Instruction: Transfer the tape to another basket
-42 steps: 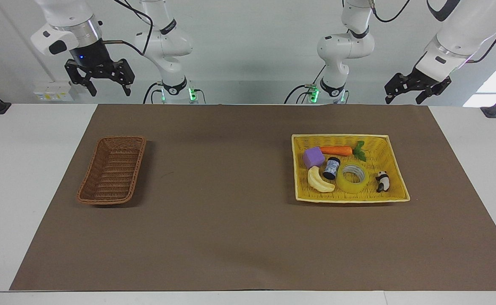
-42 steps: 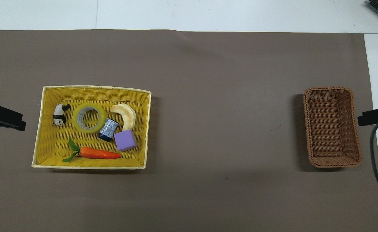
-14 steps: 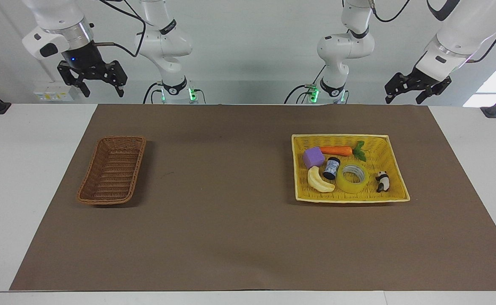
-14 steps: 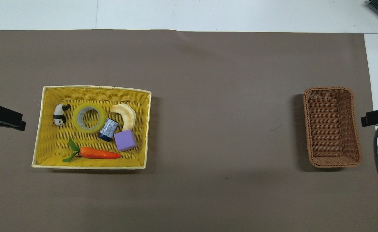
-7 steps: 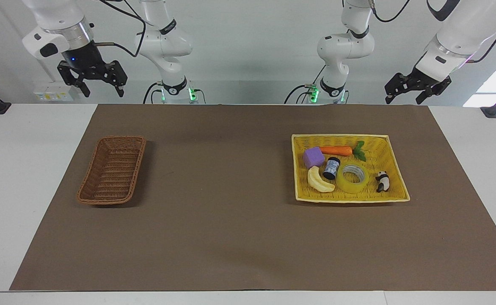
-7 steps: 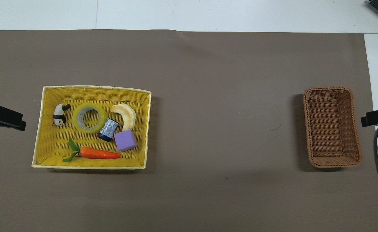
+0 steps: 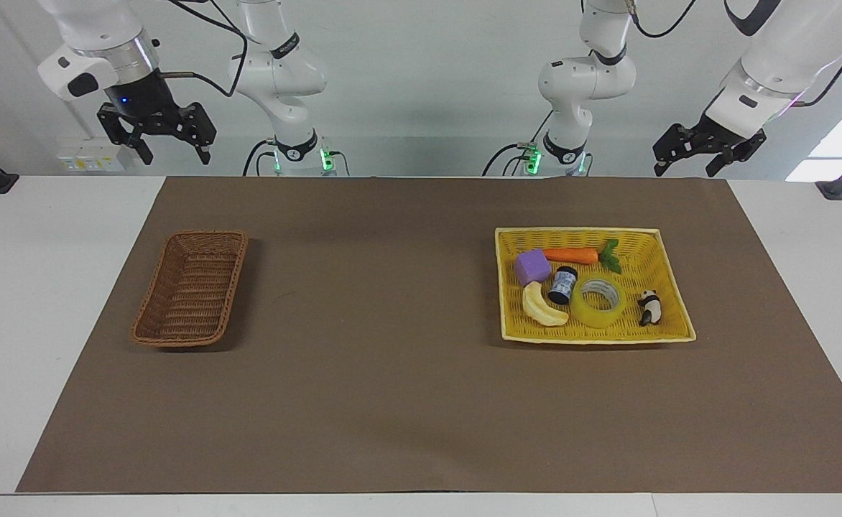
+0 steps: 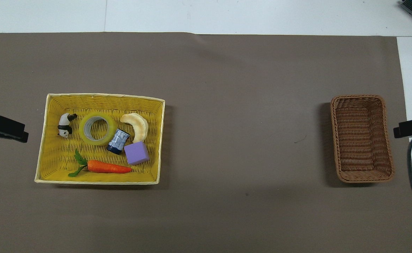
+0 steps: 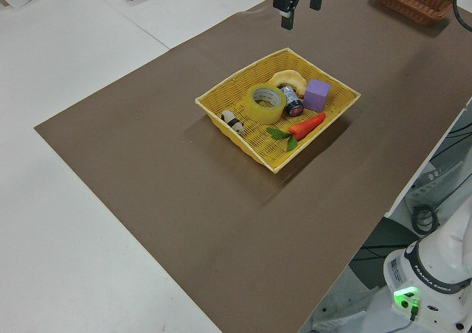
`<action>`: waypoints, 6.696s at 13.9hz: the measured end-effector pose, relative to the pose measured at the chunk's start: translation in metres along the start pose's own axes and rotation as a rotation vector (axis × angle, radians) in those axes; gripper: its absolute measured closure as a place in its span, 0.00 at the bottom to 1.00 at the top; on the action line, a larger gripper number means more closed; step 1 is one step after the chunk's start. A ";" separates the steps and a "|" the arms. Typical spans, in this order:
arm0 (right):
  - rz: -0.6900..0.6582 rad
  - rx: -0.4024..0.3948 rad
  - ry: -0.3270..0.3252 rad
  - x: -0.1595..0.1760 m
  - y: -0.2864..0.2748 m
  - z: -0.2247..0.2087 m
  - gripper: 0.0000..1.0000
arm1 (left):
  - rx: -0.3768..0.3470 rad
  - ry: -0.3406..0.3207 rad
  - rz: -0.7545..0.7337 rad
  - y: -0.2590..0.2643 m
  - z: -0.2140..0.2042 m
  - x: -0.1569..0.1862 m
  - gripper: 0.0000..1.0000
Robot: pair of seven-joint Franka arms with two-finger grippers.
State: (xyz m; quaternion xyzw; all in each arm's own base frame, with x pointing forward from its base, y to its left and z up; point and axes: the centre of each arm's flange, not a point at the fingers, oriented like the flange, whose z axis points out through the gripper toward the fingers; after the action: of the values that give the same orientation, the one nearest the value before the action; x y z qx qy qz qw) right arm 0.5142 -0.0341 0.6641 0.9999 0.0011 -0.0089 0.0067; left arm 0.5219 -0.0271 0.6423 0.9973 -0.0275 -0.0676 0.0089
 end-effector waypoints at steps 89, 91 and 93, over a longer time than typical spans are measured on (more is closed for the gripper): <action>-0.060 0.424 -0.097 0.017 -0.296 0.174 0.00 | -0.256 0.036 -0.169 0.254 0.153 0.032 0.78; -0.020 0.498 -0.118 0.018 -0.296 0.172 0.00 | -0.246 0.016 -0.153 0.267 0.164 0.021 0.78; 0.008 0.558 -0.137 0.018 -0.298 0.170 0.00 | -0.239 0.007 -0.143 0.276 0.176 0.015 0.78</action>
State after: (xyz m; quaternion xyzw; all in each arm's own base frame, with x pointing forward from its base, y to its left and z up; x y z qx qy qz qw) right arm 0.5284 0.2614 0.4900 0.9602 -0.0059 -0.0761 -0.2686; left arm 0.4979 -0.3055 0.4722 0.9887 0.0520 -0.0674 0.1231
